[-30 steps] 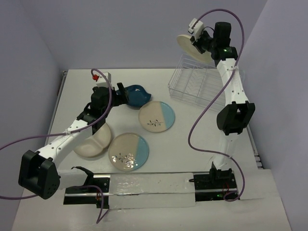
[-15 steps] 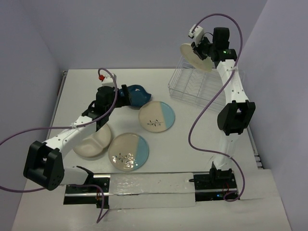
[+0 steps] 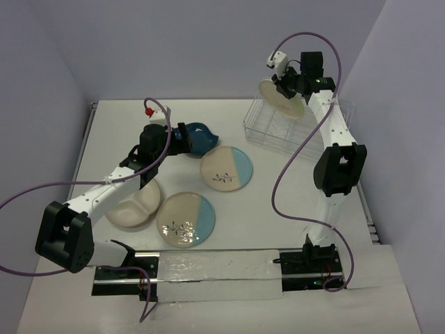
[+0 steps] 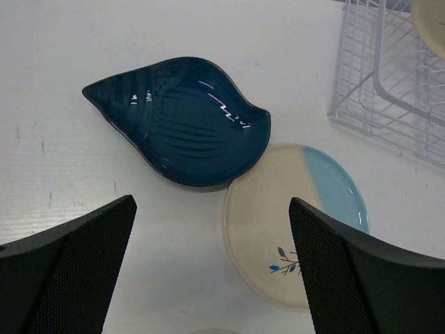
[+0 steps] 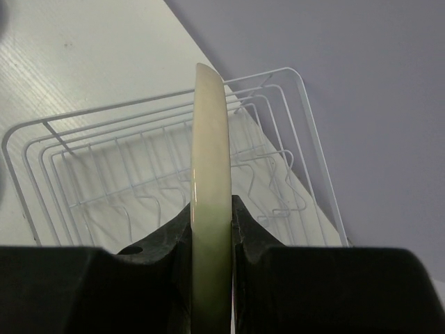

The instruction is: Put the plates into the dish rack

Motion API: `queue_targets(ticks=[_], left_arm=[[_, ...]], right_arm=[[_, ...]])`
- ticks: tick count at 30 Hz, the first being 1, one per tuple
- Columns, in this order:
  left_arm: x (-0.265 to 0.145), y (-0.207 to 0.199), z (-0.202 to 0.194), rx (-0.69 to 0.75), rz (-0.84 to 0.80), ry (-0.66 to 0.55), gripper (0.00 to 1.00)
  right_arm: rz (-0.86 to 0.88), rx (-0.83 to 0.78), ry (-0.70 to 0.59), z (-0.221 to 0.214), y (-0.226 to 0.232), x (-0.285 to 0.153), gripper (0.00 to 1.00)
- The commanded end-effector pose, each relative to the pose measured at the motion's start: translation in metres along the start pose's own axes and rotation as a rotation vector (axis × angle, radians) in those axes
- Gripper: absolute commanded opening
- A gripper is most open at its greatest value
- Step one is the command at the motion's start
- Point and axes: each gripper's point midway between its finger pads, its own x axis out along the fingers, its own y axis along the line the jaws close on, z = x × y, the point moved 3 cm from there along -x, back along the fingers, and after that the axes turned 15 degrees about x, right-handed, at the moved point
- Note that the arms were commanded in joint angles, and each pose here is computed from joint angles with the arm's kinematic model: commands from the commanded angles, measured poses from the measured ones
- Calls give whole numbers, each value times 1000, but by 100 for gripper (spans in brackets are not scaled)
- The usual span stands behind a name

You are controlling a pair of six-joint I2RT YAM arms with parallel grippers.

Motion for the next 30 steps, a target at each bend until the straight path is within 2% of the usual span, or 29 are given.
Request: queue_targets(ticks=[1, 4, 9, 15, 16, 17, 18, 21, 24, 27, 30], left_arm=[[7, -5, 18, 0, -33, -58, 99], [10, -7, 18, 1, -42, -55, 99], [18, -14, 22, -4, -76, -68, 99], [40, -48, 56, -33, -253, -141, 99], [42, -54, 67, -35, -287, -160, 99], [57, -68, 63, -46, -363, -130, 99], [55, -71, 81, -47, -372, -173, 99], [89, -106, 101, -13, -483, -160, 99], [122, -131, 120, 37, -486, -177, 99], [149, -149, 110, 46, -462, -163, 99], [169, -167, 130, 39, -430, -211, 99]], right_arm=[[-130, -133, -131, 51, -22, -35, 0], [-130, -147, -151, 59, -23, -39, 0], [-147, -164, -288, 107, -26, -59, 0], [-247, -287, -344, 145, -33, -72, 0], [-251, -292, -342, 145, -34, -72, 0], [-270, -312, -332, 144, -36, -75, 0], [-268, -310, -328, 143, -36, -74, 0], [-285, -324, -302, 137, -38, -73, 0], [-304, -320, -285, 132, -43, -74, 0], [-308, -308, -272, 127, -45, -76, 0], [-291, -284, -281, 124, -44, -81, 0]])
